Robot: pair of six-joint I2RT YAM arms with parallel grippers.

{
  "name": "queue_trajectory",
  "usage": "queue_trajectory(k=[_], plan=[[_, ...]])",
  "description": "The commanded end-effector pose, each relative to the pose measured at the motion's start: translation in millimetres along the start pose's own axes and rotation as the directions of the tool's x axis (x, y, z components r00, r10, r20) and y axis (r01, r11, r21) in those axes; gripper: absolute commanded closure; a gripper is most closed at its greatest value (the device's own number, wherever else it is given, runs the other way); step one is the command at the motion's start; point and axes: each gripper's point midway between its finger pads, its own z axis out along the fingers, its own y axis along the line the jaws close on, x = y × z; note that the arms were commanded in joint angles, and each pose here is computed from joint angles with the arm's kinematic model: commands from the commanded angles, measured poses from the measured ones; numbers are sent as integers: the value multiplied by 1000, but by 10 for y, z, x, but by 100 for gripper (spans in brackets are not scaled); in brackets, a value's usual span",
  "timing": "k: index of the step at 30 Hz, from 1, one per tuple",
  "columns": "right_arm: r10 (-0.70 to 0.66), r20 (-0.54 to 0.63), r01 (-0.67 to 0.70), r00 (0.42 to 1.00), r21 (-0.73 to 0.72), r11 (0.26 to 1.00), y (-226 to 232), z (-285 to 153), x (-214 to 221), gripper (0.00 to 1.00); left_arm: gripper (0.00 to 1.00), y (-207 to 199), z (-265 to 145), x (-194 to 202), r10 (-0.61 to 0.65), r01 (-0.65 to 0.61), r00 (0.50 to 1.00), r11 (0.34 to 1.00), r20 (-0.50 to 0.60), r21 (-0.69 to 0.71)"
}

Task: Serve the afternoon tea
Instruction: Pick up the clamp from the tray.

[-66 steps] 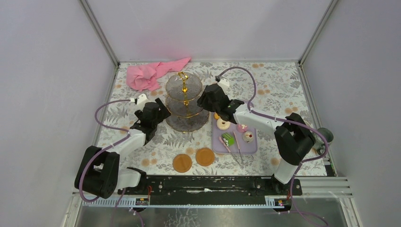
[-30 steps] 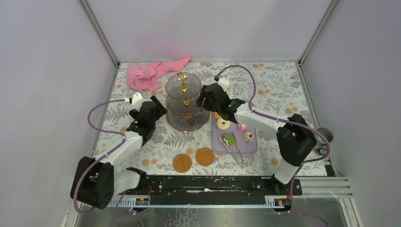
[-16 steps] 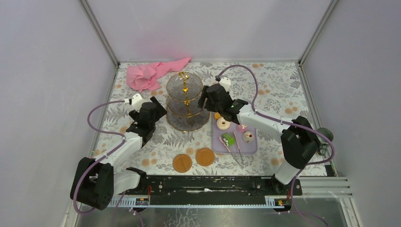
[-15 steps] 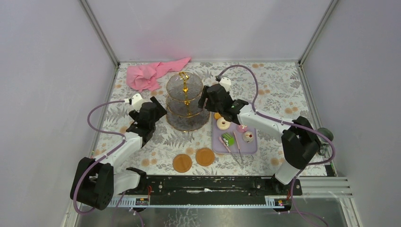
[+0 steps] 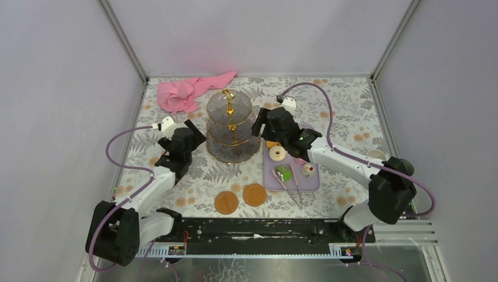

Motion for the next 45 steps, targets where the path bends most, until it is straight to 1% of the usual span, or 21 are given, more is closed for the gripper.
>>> queue_trajectory(k=[1,7,13,17,20,25,30,39,45], plan=[[-33,48,34,998,-16,999,-2,-197,-121,20,0,58,-33,-39,-16,17,999,1000,31,-20],[-128,66,127,990,17,992,-182,-403,-120,20,0,61,-26,-21,-29,29,999,999,29,-21],[-247,67,242,967,72,968,-419,-705,-89,21,0,71,-35,-39,-35,36,999,999,38,-23],[-316,28,312,948,108,944,-621,-890,57,21,0,53,-34,-27,-45,46,998,999,34,-14],[-365,-32,366,931,143,920,-829,-1020,234,21,0,47,-29,-29,-48,49,998,999,35,-13],[-353,-84,361,932,131,923,-1022,-1172,492,20,0,30,-13,-4,-52,53,998,999,27,-7],[-337,-135,354,932,125,927,-1146,-1235,704,19,0,25,-6,10,-54,54,998,999,23,-5],[-334,-227,364,915,101,926,-1238,-1237,1104,16,0,29,-9,3,-53,54,998,999,27,-6],[-343,-270,383,900,111,917,-1340,-1215,1274,15,0,34,-8,2,-50,50,998,999,28,-8]])
